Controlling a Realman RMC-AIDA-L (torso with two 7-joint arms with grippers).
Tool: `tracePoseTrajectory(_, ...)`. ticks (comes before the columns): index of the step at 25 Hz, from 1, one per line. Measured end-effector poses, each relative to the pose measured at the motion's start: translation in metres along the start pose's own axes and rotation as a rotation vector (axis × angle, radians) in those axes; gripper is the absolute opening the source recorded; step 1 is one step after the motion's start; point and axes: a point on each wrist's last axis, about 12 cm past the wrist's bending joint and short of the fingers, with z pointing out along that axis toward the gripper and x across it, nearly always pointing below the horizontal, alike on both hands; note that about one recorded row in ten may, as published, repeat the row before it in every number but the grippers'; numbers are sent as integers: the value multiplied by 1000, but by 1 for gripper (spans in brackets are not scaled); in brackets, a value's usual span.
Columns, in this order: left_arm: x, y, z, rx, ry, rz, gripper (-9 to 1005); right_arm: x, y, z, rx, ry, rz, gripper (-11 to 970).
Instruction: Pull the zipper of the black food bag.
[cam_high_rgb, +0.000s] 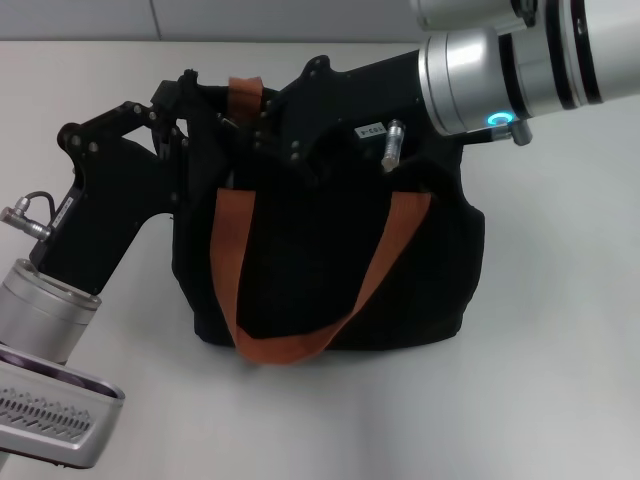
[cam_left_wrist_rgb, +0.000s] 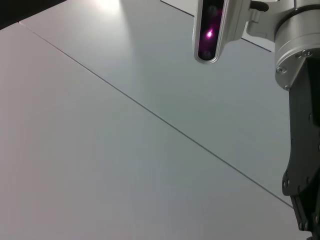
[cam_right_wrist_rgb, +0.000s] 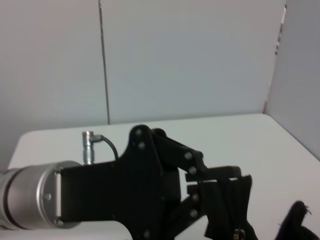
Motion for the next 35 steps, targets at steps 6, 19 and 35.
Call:
tracePoseTrajectory(6, 0, -1, -1, 8, 5, 0, 18, 2, -3, -2, 33, 56, -6, 7)
tracePoseTrajectory(19, 5, -1, -2, 10, 48, 8, 17, 4, -11, -20, 38, 44, 56, 0)
tracePoseTrajectory(35, 12, 5, -22, 27, 95, 55, 17, 1, -6, -11, 8, 68, -22, 3)
